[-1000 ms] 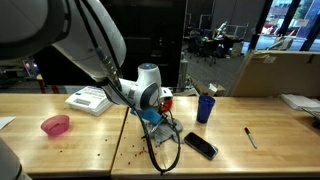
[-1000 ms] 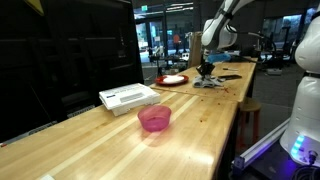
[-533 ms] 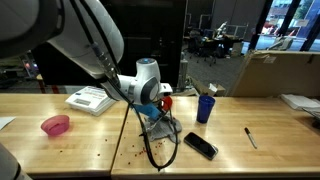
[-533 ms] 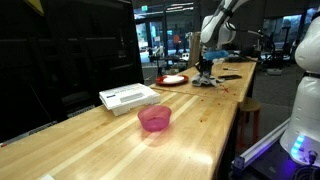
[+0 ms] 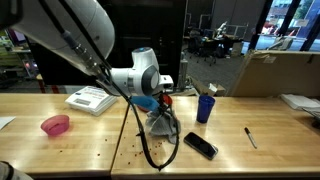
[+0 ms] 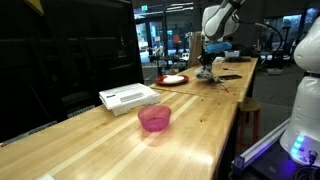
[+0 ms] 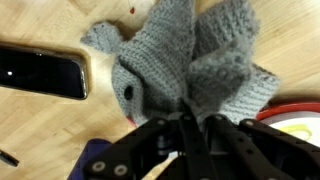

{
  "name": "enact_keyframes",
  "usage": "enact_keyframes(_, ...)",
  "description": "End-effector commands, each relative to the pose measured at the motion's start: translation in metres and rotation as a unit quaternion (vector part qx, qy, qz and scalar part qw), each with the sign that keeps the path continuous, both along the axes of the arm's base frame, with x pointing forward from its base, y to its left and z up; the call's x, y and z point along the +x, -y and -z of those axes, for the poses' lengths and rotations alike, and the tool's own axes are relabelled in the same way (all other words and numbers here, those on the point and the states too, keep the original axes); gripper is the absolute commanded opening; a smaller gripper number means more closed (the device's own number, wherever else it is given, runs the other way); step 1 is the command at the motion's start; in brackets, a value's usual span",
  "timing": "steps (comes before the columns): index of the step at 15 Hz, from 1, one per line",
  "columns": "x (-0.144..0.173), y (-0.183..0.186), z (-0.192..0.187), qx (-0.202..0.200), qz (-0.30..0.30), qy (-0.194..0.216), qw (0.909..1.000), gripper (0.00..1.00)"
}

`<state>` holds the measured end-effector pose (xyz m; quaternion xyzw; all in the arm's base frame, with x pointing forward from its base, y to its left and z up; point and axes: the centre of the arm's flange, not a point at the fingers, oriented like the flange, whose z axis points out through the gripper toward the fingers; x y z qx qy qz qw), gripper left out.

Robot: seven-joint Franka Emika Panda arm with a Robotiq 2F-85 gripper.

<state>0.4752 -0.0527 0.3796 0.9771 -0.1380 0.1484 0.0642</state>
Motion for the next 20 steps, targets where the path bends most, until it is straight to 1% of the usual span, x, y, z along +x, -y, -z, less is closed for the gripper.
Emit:
enact_keyframes(1, -0.010, -0.002, -0.030, -0.029, 0.011, 0.000, 0.9995, 0.02)
enact_keyframes(5, -0.017, 0.010, -0.040, -0.041, 0.024, -0.012, 0.9988, 0.02)
enact_keyframes(11, -0.033, 0.030, -0.039, -0.060, 0.044, -0.041, 0.9964, 0.02)
enact_keyframes(17, -0.044, 0.038, -0.029, -0.058, 0.060, -0.061, 0.9947, 0.02)
enact_keyframes(20, -0.052, 0.041, -0.015, -0.058, 0.070, -0.075, 0.9930, 0.02)
